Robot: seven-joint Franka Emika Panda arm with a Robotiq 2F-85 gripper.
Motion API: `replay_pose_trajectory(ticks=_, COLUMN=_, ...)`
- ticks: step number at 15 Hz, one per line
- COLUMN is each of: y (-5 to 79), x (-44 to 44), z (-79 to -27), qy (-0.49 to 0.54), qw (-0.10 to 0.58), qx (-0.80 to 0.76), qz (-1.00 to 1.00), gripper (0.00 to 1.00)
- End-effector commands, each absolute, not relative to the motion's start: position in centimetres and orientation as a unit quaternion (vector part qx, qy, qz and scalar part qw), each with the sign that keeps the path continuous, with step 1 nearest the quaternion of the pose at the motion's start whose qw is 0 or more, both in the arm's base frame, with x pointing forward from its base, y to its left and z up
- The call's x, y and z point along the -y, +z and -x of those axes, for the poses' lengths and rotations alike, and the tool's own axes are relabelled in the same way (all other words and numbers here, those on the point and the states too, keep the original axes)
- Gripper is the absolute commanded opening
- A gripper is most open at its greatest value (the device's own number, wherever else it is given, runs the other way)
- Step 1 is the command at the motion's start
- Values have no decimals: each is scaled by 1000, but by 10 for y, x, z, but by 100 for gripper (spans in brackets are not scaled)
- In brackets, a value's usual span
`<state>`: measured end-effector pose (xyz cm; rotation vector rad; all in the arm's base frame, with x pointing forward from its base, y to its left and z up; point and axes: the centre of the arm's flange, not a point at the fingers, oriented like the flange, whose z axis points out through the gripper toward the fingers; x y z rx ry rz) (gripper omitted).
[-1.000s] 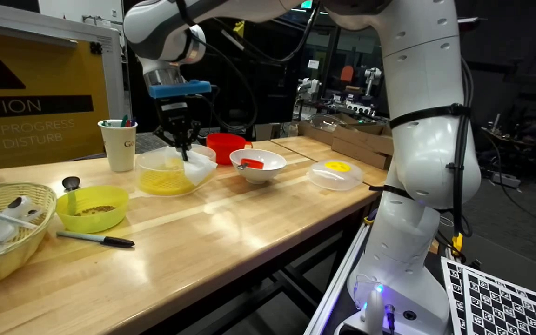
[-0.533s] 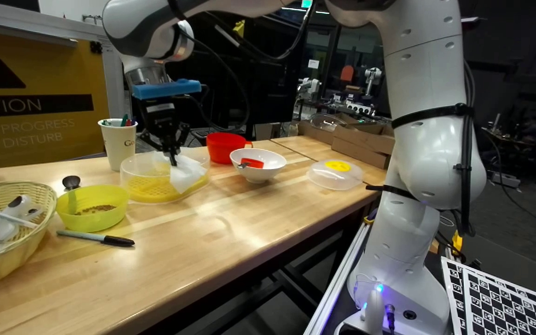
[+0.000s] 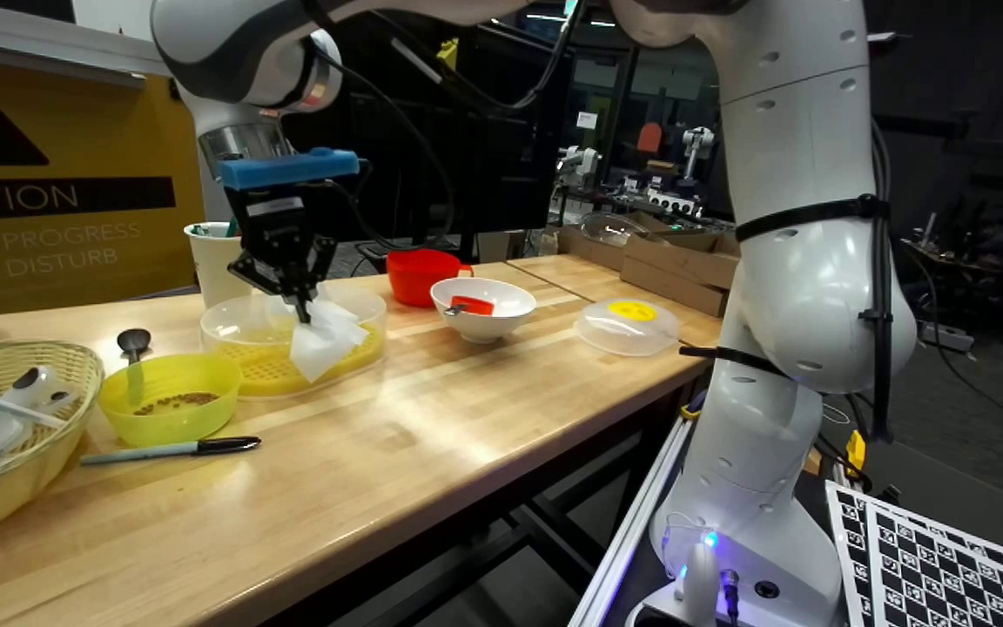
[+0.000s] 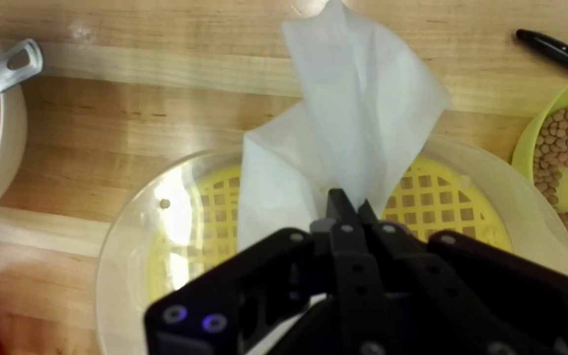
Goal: Use the white napkin to wipe the yellow container.
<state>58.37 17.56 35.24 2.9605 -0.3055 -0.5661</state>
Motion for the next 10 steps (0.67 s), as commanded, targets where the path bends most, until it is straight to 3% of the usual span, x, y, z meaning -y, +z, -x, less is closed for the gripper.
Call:
replay_pose_trajectory(ticks=1, y=358, x=-178, z=-573, qy=-181, qw=61, qx=90, qz=-977, gripper=0)
replay_pose_trajectory(ticks=10, y=374, x=-153, z=-579, qy=-169, qw=54, qx=112, qz=-978, gripper=0)
